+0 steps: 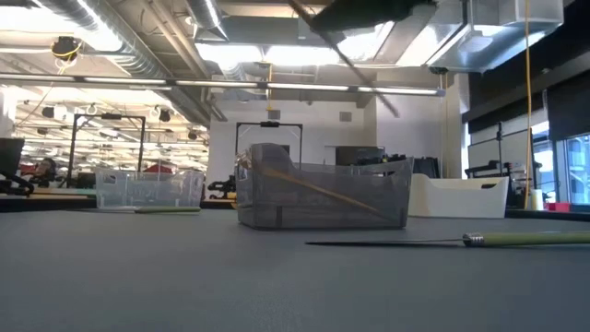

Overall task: Sort silverware by color (type)
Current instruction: Put the gold table knife into the black bin

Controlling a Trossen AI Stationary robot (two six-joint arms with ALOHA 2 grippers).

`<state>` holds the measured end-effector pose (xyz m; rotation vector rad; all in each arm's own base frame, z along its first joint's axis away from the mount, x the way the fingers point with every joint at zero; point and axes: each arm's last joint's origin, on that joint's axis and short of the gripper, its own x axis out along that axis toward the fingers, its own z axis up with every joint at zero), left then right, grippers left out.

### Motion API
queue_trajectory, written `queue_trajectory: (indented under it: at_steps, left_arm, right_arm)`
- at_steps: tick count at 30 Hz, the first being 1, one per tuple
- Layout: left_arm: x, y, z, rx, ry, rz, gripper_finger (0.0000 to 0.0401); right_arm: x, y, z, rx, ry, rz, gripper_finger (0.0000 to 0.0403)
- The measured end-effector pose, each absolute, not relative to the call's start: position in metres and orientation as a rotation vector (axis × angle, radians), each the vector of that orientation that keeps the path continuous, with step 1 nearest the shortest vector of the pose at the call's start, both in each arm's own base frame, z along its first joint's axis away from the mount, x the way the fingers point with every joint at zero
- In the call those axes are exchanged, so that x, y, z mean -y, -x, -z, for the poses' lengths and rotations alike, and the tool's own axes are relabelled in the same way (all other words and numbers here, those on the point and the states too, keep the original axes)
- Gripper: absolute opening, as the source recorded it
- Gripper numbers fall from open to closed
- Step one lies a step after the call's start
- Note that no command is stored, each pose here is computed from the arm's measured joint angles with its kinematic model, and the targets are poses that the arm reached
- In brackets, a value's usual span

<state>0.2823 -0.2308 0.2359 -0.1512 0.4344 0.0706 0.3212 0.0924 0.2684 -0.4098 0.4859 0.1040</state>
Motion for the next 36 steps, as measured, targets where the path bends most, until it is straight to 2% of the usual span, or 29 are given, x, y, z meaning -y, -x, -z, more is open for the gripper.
queue_trajectory:
  at_steps: [6, 12, 22, 28, 36]
  left_arm:
    - [0.231, -0.282, -0.236, -0.434, 0.151, -0.070, 0.0109]
    - [0.231, -0.282, -0.236, -0.434, 0.152, -0.070, 0.0109]
    - [0.230, -0.283, -0.236, -0.432, 0.151, -0.075, 0.0109]
    - [0.230, -0.283, -0.236, -0.432, 0.151, -0.076, 0.0109]
    - [0.230, -0.283, -0.236, -0.432, 0.151, -0.076, 0.0109]
  right_arm:
    - [-0.056, -0.328, -0.254, -0.446, 0.376, -0.078, 0.0005]
    - [-0.030, -0.321, -0.227, -0.495, 0.322, -0.033, 0.0005]
    - [-0.015, -0.305, -0.191, -0.478, 0.217, -0.018, 0.0005]
    - [-0.016, -0.308, -0.197, -0.427, 0.214, -0.014, 0.0005]
    - [-0.018, -0.320, -0.222, -0.324, 0.173, -0.057, 0.0005]
